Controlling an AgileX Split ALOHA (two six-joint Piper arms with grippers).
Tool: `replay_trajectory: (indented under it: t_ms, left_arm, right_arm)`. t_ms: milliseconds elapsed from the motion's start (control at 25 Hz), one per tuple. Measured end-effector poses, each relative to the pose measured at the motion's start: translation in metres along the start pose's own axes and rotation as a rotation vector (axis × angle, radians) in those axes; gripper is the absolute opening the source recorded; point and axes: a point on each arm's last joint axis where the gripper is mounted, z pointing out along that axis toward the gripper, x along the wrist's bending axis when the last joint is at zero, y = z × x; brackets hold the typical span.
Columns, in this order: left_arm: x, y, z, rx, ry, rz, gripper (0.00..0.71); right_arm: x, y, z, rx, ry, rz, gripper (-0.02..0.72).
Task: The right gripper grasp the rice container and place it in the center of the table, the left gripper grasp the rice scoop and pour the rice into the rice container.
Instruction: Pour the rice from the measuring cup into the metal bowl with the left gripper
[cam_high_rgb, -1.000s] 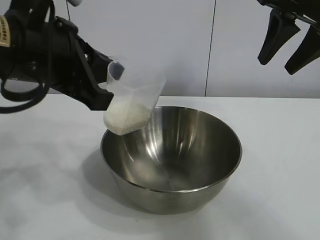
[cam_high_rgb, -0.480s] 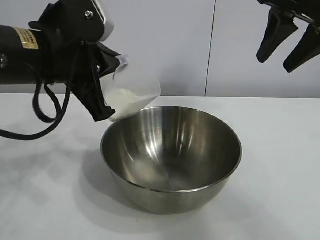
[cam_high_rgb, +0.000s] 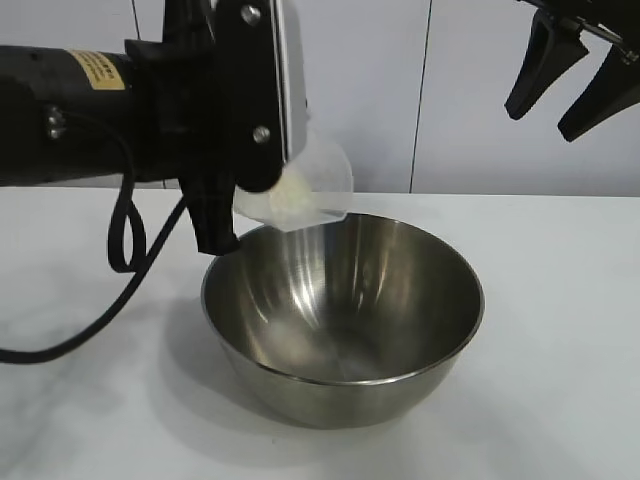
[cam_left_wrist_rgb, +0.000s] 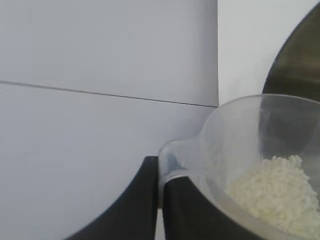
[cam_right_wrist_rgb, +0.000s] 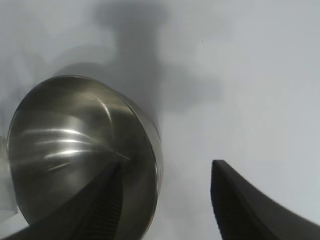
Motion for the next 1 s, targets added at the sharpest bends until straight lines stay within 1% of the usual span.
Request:
replay_trajectory:
  t_ms: [40,120,200,280,360,480,560,840,1000]
  left_arm:
    - [-0.006,0.006,0.002,-0.010,-0.015,0.077,0.008]
    - [-0.017,0.013,0.006,-0.008,-0.039,0.186,0.008]
    - [-0.029,0.016,0.011,0.008,-0.067,0.281,0.008]
    - [-0.035,0.016,0.015,0.026,-0.077,0.335,0.008]
    - [-0.034,0.015,0.020,0.050,-0.052,0.374,0.008]
    - [-0.024,0.015,0.025,0.080,0.016,0.447,0.008]
    - [-0.021,0.015,0.026,0.093,0.039,0.486,0.008]
    - [-0.021,0.015,0.026,0.092,0.025,0.615,0.008]
    - [-0.026,0.017,0.026,0.055,-0.024,0.695,0.008]
  right_arm:
    - [0.000,0.000,0.000,0.000,0.001,0.000,0.371]
    - [0.000,0.000,0.000,0.000,0.003,0.002,0.371]
    - [0.000,0.000,0.000,-0.001,0.004,0.002,0.371]
    - [0.000,0.000,0.000,0.000,0.005,0.003,0.371]
    - [0.000,0.000,0.000,0.000,0.005,0.003,0.371]
    - [0.001,0.000,0.000,0.000,0.006,0.003,0.371]
    - [0.001,0.000,0.000,0.000,0.006,0.003,0.371]
    - [0.001,0.000,0.000,0.000,0.006,0.003,0.371]
    - [0.001,0.000,0.000,0.000,0.006,0.003,0.371]
